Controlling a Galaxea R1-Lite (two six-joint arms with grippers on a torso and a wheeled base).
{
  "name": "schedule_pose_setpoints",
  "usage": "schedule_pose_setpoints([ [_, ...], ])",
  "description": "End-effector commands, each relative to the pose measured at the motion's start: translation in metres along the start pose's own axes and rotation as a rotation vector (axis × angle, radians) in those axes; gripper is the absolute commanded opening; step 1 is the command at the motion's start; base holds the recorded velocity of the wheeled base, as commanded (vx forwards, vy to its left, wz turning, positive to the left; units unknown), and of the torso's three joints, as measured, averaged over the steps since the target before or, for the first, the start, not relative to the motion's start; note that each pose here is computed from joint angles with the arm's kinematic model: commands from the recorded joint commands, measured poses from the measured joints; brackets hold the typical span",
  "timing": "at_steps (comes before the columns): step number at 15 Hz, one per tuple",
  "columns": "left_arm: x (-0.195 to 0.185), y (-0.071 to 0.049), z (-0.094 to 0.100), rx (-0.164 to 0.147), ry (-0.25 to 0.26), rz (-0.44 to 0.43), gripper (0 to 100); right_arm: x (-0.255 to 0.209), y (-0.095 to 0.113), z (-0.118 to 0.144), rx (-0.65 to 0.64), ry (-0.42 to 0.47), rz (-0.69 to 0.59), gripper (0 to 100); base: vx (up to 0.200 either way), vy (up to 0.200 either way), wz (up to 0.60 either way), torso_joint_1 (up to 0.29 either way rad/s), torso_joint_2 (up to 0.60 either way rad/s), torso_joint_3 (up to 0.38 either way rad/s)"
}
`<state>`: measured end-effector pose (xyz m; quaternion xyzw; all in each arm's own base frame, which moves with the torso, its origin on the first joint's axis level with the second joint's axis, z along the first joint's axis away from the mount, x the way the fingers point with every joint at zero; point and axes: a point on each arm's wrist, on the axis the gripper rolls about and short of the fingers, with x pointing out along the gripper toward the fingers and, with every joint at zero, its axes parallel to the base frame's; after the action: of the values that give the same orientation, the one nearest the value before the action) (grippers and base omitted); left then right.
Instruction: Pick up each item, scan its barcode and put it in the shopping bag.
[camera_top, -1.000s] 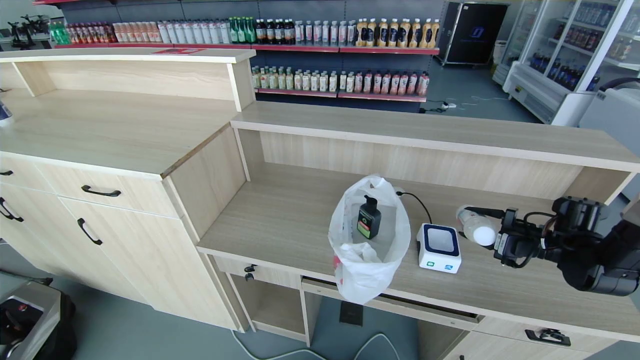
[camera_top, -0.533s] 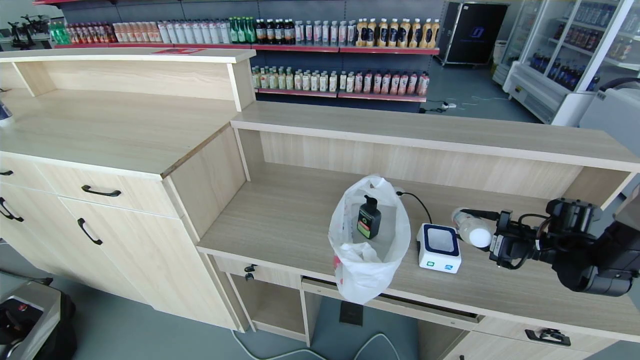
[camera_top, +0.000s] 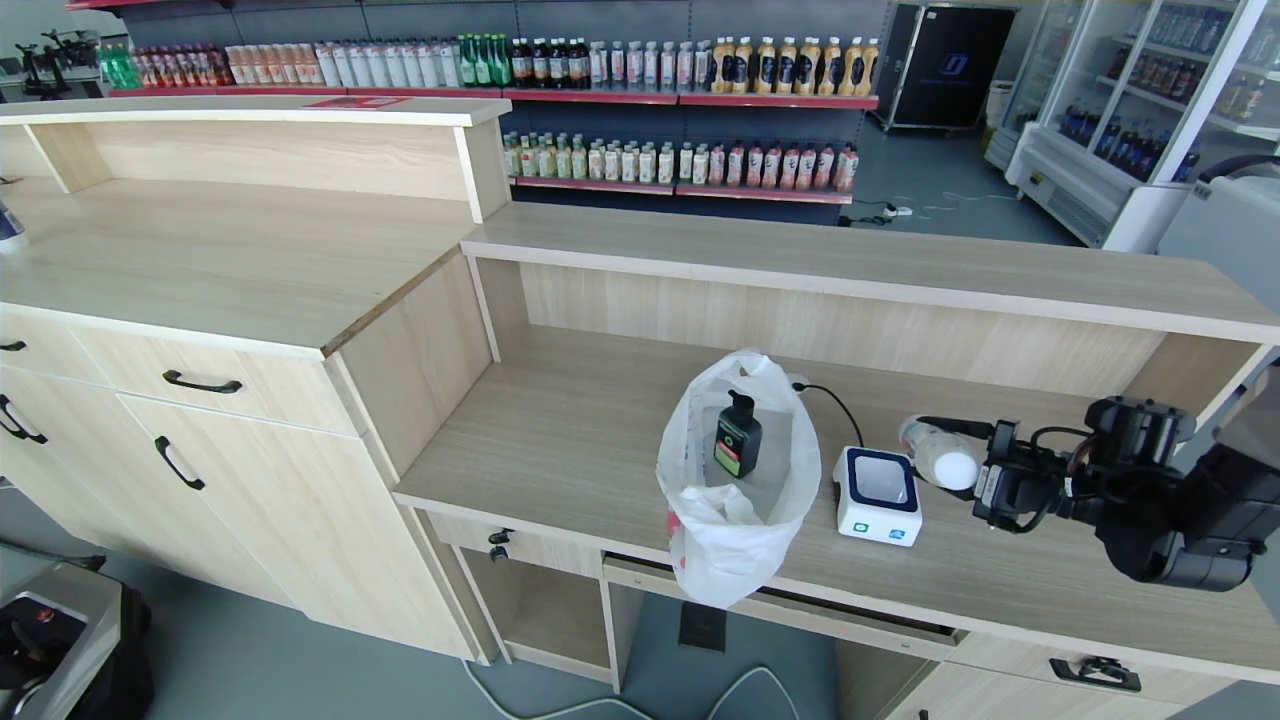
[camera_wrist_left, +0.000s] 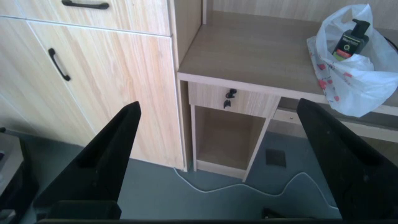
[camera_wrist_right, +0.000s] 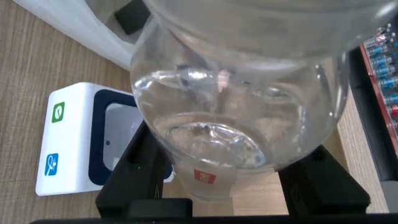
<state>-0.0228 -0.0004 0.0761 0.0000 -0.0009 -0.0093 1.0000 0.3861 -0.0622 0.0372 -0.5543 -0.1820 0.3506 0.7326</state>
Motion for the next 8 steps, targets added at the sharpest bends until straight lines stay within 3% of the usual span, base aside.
schedule_pose_setpoints([
  [1,0.000,0.000,0.000,0.000,0.000,0.000,100,0.009,0.004,0.002,0.018,-0.023,-0.003,0,0.000,0.000,0.00,0.000,0.00,0.000],
  [8,0.000,0.000,0.000,0.000,0.000,0.000,100,0.029,0.011,0.005,0.027,-0.069,-0.013,0,0.000,0.000,0.00,0.000,0.00,0.000],
])
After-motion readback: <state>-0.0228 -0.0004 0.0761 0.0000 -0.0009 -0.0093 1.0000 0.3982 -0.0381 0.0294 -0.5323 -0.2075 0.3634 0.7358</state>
